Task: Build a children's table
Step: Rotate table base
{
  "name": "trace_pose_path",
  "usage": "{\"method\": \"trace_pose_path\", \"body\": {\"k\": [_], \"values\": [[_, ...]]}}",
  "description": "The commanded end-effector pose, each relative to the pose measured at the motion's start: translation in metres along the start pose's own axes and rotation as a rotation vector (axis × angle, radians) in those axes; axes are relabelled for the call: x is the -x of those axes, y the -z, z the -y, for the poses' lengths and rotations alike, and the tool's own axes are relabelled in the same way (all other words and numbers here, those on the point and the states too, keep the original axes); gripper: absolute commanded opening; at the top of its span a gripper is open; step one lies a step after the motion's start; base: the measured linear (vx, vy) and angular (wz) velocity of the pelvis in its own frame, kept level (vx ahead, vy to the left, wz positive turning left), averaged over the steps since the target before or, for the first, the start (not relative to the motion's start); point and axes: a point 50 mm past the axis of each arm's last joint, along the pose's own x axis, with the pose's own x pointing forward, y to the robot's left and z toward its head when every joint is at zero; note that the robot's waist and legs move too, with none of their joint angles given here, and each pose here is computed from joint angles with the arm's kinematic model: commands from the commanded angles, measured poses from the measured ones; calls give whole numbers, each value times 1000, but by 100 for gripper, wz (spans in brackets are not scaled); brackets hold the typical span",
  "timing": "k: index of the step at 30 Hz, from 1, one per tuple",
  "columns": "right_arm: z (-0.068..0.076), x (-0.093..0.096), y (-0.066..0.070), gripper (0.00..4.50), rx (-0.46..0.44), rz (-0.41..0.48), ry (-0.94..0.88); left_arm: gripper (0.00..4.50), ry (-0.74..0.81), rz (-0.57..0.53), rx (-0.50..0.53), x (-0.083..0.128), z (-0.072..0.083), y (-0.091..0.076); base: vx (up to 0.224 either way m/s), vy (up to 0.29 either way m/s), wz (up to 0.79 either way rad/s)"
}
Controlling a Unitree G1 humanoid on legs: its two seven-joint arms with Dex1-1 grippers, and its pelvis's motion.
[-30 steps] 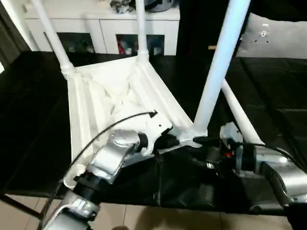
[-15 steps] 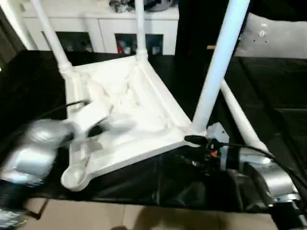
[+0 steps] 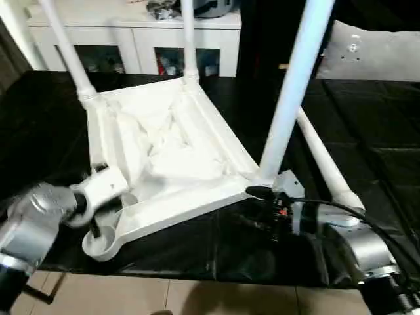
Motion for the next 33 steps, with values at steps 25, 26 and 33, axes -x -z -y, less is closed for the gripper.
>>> {"method": "trace_pose_path", "body": {"k": [25,26,33], "values": [[30,-51,-24,450,120,34,283,2,254,548,13,-83,62,-143,0,0,0],[34,-48,-26,450,120,35,309,2,210,559,34,-85,58,-147,0,0,0],[82,-11,-37,450,4,-27,649,2,188,640,48,-79,55,-150,0,0,0]]}}
